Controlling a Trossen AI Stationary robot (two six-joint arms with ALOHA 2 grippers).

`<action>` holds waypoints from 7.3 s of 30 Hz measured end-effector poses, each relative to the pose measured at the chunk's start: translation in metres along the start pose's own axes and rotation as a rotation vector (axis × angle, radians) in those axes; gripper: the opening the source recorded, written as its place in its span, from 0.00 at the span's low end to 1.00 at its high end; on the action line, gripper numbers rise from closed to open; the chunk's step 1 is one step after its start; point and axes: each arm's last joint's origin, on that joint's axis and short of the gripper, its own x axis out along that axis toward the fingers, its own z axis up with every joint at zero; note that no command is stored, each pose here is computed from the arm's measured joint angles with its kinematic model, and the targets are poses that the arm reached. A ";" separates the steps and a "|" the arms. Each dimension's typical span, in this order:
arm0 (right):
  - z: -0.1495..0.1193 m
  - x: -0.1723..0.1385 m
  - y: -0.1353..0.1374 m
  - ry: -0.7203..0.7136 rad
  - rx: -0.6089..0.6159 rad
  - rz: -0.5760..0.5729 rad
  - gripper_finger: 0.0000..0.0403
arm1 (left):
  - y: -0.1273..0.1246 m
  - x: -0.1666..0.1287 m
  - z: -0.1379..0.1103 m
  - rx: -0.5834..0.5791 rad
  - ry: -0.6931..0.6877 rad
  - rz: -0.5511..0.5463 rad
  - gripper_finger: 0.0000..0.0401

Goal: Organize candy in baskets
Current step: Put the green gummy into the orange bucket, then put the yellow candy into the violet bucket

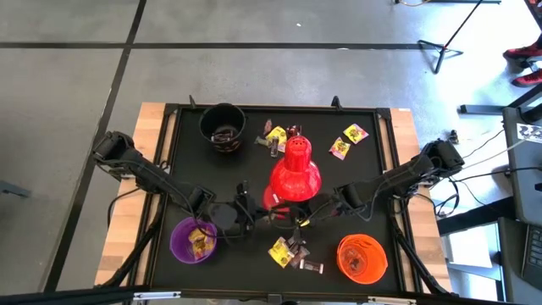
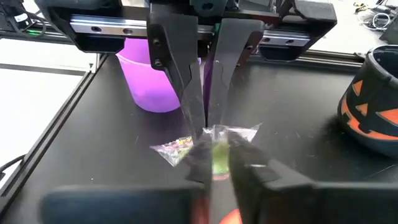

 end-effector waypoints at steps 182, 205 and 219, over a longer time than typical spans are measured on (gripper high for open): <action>-0.153 -0.105 -0.190 0.766 0.641 -0.751 0.49 | 0.005 0.001 -0.005 -0.028 0.041 0.064 0.32; -0.196 -0.087 -0.219 0.856 0.723 -0.684 0.40 | 0.006 0.001 -0.007 -0.020 0.060 0.062 0.32; -0.178 -0.102 -0.211 0.766 0.746 -0.542 0.04 | 0.006 0.001 -0.007 -0.017 0.063 0.064 0.32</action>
